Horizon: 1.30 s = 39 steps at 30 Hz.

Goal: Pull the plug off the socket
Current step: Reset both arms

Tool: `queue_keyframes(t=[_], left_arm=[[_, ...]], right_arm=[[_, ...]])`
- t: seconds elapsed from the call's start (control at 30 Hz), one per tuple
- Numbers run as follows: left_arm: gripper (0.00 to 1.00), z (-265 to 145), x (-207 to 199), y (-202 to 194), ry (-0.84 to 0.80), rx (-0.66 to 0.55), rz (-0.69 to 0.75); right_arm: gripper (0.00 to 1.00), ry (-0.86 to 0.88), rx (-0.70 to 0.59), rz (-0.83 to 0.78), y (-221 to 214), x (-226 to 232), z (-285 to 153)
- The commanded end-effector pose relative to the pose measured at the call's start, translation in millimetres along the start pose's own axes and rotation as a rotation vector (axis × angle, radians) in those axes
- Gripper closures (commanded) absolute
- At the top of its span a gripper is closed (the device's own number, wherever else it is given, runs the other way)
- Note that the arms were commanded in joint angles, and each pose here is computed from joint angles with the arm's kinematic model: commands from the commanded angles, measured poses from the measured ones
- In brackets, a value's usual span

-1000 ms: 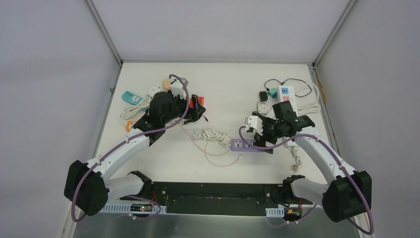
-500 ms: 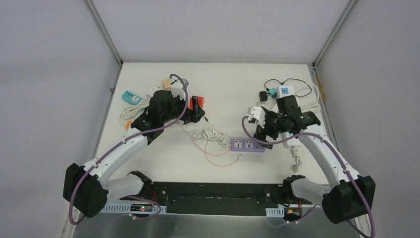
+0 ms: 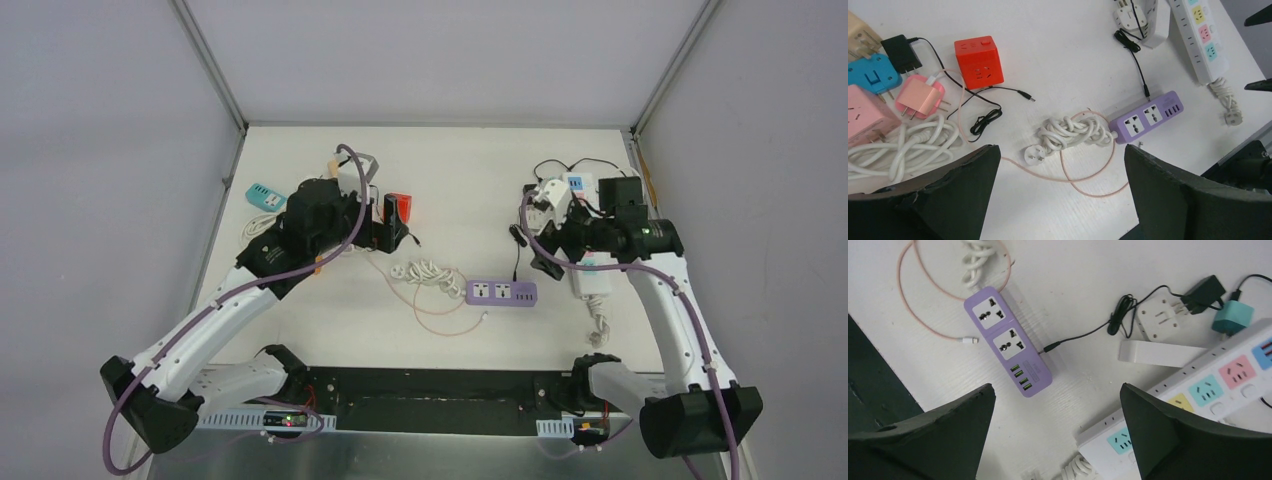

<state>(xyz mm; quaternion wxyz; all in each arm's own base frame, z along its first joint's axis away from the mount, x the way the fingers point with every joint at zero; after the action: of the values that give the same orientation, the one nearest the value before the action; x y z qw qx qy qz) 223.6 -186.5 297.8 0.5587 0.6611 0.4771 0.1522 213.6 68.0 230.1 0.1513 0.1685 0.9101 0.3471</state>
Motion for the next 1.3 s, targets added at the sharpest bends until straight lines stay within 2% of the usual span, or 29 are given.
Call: queue_keyframes(t=[0.0,0.17,0.27,0.37,0.47,0.67,0.93,1.27], left_arm=[[0.01,-31.6,-7.6,23.9,-0.004,-0.050,0.038],[0.01,-63.1,-13.8,45.6,-0.008,-0.112,0.054],[0.01,-77.5,-19.6,56.7,-0.038,-0.146,0.076],[0.01,-81.8,-20.2,62.0,-0.027,-0.126,0.095],[0.01,-84.6,-22.2,64.7,-0.032,-0.116,0.098],[0.01,-87.8,-24.6,62.8,-0.052,-0.110,0.086],[0.01,-90.4,-22.8,57.4,-0.047,-0.112,0.065],[0.01,-85.5,-19.7,48.3,-0.038,-0.085,0.053]], right_arm=[[0.00,-0.133,-0.128,0.103,34.9,-14.4,-38.7],[0.00,-0.350,-0.199,0.307,62.6,-39.4,-72.5],[0.00,-0.380,-0.292,0.335,83.4,-34.9,-93.7],[0.00,-0.418,-0.393,0.325,98.1,-26.0,-112.8],[0.00,-0.406,-0.420,0.282,102.9,-16.5,-122.0],[0.00,-0.428,-0.414,0.280,97.8,-12.7,-125.4],[0.00,-0.329,-0.451,0.290,97.5,-3.3,-113.2],[0.00,-0.318,-0.464,0.381,96.2,-18.4,-98.8]])
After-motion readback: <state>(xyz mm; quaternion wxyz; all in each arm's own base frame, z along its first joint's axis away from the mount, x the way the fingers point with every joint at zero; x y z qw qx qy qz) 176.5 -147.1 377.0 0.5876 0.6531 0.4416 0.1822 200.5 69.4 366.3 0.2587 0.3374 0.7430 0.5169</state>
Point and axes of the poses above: each gripper's point midway between its finger pads, its own z axis out along the fingers, its own x axis along the line the jaws close on, y = z × x, the point moved 6 cm from there along -z, back along the fingers, and after that the axes turned 6 degrees about -z, right-handed, at the moved point
